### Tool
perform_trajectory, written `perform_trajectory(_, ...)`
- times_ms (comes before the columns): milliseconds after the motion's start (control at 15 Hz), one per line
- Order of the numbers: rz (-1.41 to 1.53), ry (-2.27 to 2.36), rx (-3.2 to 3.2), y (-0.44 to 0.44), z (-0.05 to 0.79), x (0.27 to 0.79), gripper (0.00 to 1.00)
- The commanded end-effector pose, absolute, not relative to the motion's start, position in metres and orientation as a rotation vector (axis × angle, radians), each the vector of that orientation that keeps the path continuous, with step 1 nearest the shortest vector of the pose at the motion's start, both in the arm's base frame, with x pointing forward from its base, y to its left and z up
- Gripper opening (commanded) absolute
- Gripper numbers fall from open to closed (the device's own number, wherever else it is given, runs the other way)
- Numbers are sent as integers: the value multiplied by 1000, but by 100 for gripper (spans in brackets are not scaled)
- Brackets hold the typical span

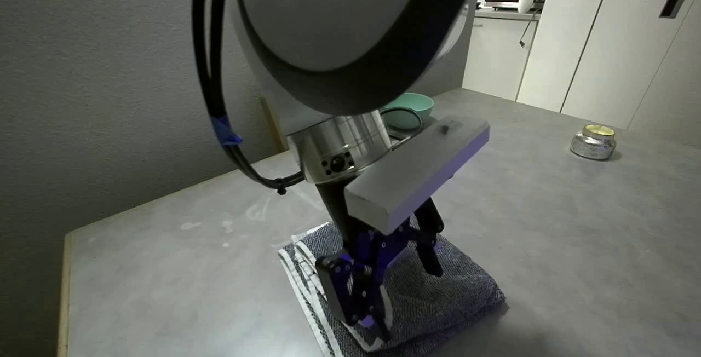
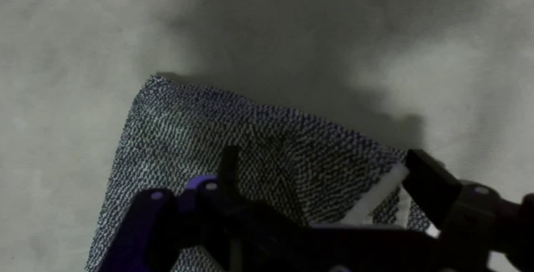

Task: Unfold and then fold the towel

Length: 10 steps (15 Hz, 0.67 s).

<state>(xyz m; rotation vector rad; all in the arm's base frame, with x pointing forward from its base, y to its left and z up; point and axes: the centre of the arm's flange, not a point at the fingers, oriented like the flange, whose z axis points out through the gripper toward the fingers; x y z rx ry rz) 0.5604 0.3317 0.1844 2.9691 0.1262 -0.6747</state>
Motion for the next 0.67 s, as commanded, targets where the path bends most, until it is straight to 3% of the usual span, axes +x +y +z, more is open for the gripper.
perform_trajectory(0,-619,164,2997,337,189,559,100)
perform_trajectory(600,-629,266,2994,348,178,561,100)
